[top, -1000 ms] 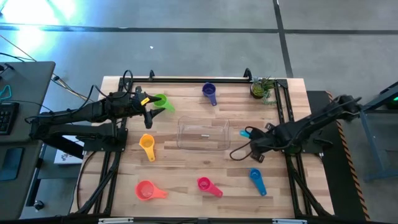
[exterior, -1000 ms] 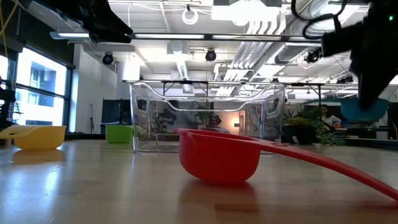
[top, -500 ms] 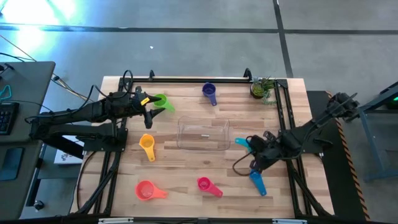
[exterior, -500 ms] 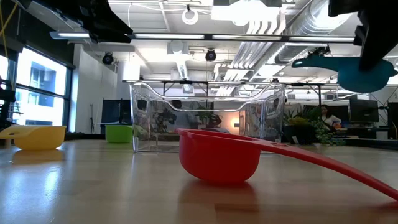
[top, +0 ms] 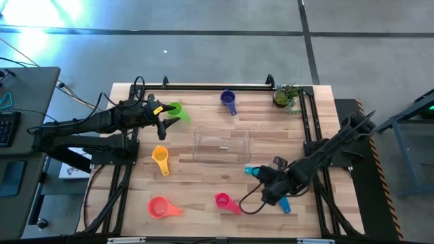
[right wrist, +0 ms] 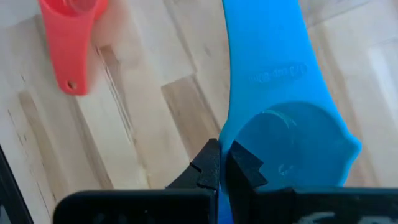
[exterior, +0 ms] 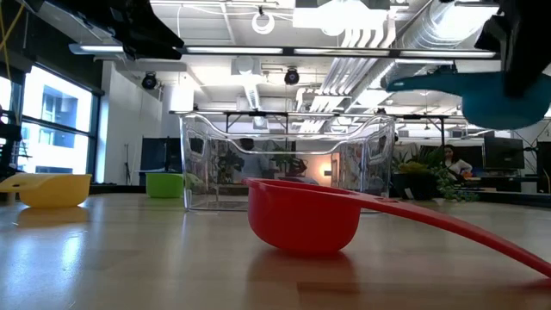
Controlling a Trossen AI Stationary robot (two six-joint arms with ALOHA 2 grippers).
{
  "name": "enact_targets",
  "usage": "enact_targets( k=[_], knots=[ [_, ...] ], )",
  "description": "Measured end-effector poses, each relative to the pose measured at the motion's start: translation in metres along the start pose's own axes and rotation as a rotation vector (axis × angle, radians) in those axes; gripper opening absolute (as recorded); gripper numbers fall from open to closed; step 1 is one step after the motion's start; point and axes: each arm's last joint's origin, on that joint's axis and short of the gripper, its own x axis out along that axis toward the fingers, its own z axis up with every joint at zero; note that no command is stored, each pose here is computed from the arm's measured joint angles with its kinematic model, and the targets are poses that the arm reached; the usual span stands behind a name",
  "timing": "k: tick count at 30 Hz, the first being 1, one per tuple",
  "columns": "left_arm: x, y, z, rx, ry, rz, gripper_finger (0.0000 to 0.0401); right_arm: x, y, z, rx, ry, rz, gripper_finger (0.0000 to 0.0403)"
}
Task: Nest measuring cups in basket
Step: Move the light blue measuring cup to the center of the table
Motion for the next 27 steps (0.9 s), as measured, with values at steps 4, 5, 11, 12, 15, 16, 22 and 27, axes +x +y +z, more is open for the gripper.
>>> enact_targets(
  k=[4,5,11,12,15,16,22,27],
  knots=[
    [0.0,0.0,0.0,0.0,0.001,0.0,0.0232,0.016,0.01,0.0,-0.01,0.058,-0.01,0.0],
    [0.0,0.0,0.0,0.0,0.001,0.0,0.0232,0.02,0.012,-0.001,-0.011,0.067,-0.011,0.0],
    [0.0,0.0,0.0,0.0,0.001,0.0,0.0232,0.041,0.021,-0.002,-0.017,0.122,-0.009,0.0],
    [0.0,0.0,0.0,0.0,0.0,0.0,0.0232,0.044,0.022,-0.003,-0.017,0.127,-0.011,0.0],
    [0.0,0.0,0.0,0.0,0.001,0.0,0.0232,0.049,0.024,-0.003,-0.017,0.128,-0.011,0.0],
    [0.0,0.0,0.0,0.0,0.001,0.0,0.0232,0.05,0.025,-0.002,-0.017,0.127,-0.01,0.0],
    [0.0,0.0,0.0,0.0,0.0,0.0,0.0232,0.058,0.028,0.002,-0.001,0.102,0.002,0.0],
    [0.0,0.0,0.0,0.0,0.0,0.0,0.0232,0.066,0.028,0.006,0.012,0.091,-0.009,0.0002]
  ],
)
